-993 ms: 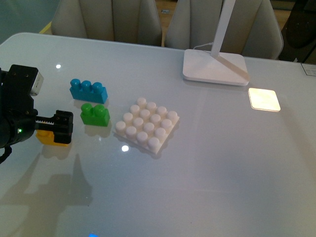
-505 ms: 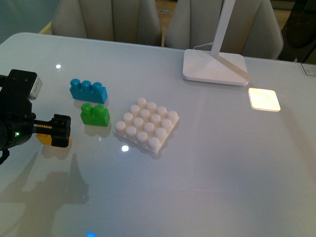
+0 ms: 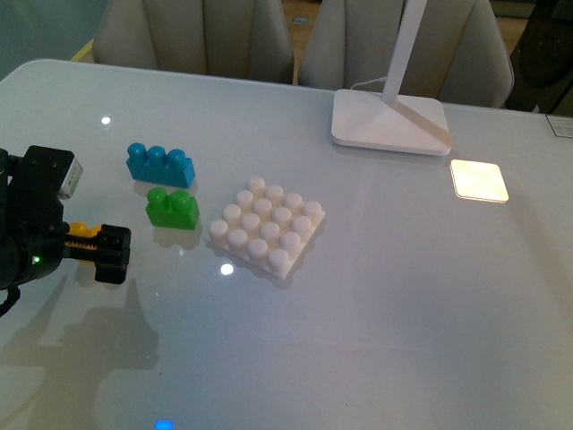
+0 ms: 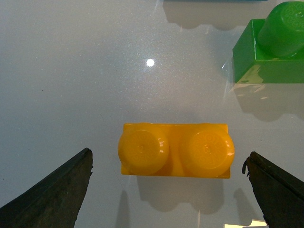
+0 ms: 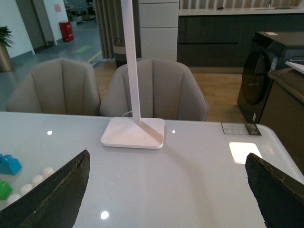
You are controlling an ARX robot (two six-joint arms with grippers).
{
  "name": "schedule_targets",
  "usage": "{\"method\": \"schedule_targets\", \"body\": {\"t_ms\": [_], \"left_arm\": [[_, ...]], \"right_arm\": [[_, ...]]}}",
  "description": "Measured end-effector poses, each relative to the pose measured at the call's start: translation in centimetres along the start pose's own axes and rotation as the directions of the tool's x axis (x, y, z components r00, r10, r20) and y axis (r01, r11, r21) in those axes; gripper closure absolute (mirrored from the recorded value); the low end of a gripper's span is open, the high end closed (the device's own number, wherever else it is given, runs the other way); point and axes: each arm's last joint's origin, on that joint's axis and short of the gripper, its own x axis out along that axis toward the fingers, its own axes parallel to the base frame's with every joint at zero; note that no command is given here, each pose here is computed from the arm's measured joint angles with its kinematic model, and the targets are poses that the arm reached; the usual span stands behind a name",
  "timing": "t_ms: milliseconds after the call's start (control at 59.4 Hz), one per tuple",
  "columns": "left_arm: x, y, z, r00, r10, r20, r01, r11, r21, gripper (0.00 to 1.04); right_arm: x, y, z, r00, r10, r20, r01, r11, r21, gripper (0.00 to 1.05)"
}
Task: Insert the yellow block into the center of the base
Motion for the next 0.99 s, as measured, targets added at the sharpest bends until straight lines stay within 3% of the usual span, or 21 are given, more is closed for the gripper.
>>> {"method": "schedule_targets", "body": {"t_ms": [993], "left_arm": [[1.2, -0.6, 0.2, 1.0, 0.01, -0.028, -0.01, 1.0, 0.014, 0.07]], "right_arm": [[0.0, 0.0, 0.0, 1.0, 0.0, 0.0, 0.0, 1.0, 0.0, 0.09]]}}
